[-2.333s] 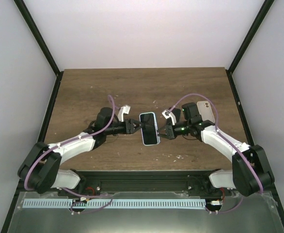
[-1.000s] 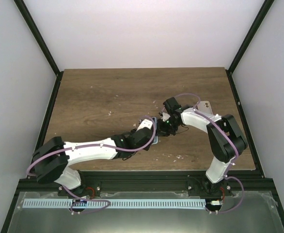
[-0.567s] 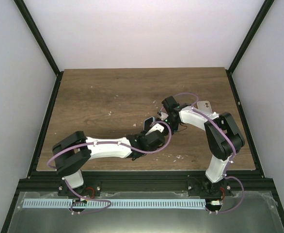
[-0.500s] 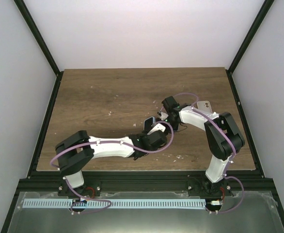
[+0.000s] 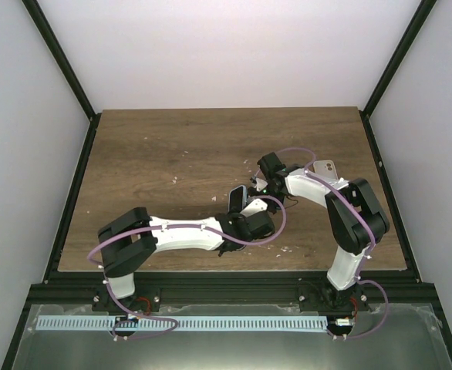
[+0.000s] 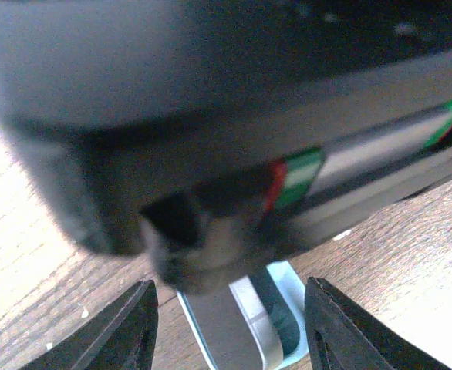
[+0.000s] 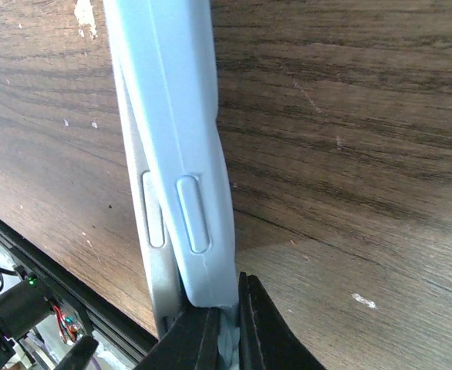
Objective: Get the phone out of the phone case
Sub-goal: Remove the phone case from the phone, then place the phone at the center of the board, then place the phone case at the center of the board, then reset both arms
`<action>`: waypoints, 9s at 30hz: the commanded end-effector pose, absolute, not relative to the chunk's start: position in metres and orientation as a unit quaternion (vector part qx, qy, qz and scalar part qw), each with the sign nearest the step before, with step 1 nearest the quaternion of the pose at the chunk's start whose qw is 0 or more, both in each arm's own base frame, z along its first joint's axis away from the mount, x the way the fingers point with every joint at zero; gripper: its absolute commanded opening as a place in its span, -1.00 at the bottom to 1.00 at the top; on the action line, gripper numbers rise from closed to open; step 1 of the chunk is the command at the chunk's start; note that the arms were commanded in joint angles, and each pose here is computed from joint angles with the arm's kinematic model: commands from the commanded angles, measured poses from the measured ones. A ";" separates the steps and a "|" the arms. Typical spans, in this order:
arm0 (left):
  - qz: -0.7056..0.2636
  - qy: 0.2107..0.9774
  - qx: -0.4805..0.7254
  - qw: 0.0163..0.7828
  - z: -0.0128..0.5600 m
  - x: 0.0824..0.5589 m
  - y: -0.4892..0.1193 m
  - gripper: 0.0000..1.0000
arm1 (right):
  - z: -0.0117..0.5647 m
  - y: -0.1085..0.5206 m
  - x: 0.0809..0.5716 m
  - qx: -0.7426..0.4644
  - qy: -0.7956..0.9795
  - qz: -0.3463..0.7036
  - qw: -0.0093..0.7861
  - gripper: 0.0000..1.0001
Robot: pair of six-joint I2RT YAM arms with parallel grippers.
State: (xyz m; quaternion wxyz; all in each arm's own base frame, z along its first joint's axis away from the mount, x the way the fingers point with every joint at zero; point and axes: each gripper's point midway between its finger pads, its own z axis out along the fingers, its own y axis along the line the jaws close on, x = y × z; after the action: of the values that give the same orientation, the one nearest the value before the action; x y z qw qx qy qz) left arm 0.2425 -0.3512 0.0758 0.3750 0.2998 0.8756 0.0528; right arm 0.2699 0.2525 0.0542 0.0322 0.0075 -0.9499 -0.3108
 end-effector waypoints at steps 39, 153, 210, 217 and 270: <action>0.263 0.797 0.387 0.382 0.053 0.264 -0.320 -0.17 | 0.071 0.256 0.273 0.014 -0.935 -0.353 0.027 -0.99; 0.307 0.776 0.393 0.386 0.063 0.318 -0.361 -0.32 | 0.217 0.080 0.371 0.058 -0.820 -0.355 -0.446 -0.99; 0.031 0.822 0.366 0.435 0.205 0.265 -0.260 0.32 | 0.083 0.031 0.355 0.102 -0.959 -0.263 -0.039 -0.99; 0.033 0.822 0.367 0.435 0.205 0.265 -0.259 0.32 | 0.077 0.018 0.375 0.081 -0.961 -0.256 -0.062 -0.99; -0.022 0.855 0.124 0.503 0.266 0.327 -0.159 0.47 | 0.396 0.044 0.389 0.161 -0.763 -0.147 -0.609 0.58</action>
State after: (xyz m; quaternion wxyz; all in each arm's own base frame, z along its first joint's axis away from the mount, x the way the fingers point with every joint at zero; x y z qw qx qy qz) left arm 0.3195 -0.1713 0.2331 0.4637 0.1871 0.8653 0.0353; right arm 0.3832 0.0582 0.3461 -0.4975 0.2047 -0.8220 -0.1869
